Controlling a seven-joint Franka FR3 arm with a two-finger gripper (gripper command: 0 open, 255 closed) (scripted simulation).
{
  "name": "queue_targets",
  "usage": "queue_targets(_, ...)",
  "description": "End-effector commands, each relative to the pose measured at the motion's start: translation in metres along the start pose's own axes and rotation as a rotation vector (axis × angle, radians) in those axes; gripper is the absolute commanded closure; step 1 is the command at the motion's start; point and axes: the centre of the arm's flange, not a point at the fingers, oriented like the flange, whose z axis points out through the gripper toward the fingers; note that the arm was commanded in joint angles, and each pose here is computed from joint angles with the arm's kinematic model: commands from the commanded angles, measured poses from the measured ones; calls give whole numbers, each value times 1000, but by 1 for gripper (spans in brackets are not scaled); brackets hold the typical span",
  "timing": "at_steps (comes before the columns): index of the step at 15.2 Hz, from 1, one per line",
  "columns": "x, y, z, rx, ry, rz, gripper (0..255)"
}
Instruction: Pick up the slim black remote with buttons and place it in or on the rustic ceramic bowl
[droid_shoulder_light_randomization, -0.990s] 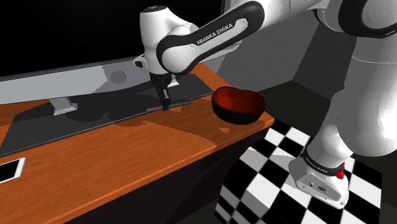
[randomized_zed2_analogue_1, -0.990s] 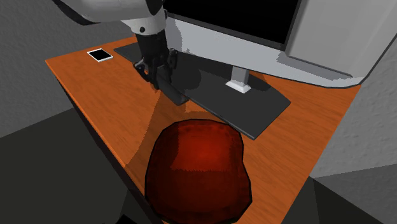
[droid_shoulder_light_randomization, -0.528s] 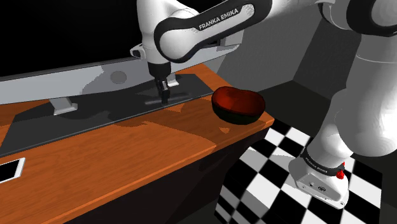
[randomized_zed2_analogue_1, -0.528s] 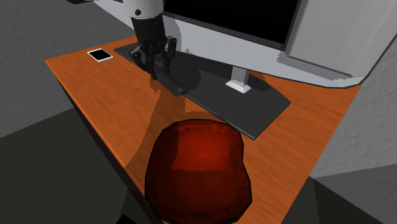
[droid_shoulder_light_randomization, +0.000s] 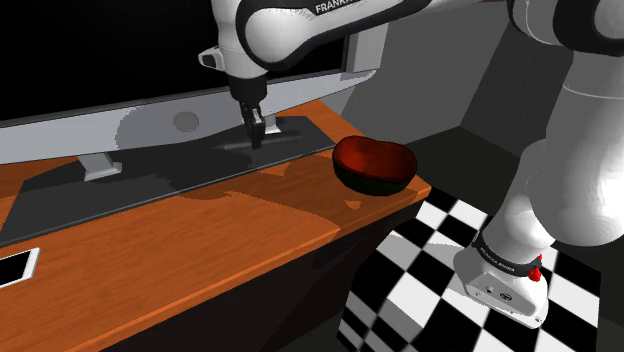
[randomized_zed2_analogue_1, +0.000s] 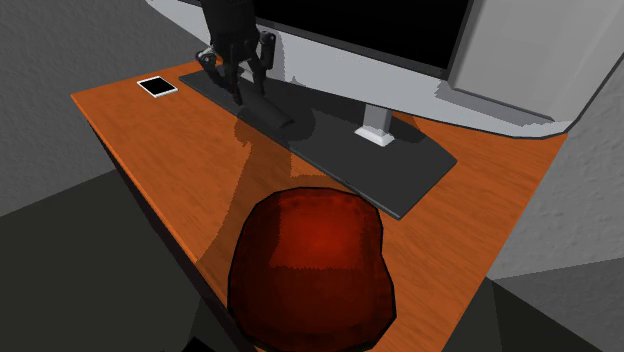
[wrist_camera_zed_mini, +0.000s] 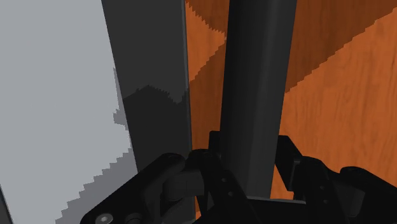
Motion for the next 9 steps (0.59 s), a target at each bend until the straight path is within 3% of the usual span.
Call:
queue_targets(1, 0, 1, -10, 0, 0, 0, 255)
queue_targets(9, -86, -30, -15, 0, 0, 0, 255)
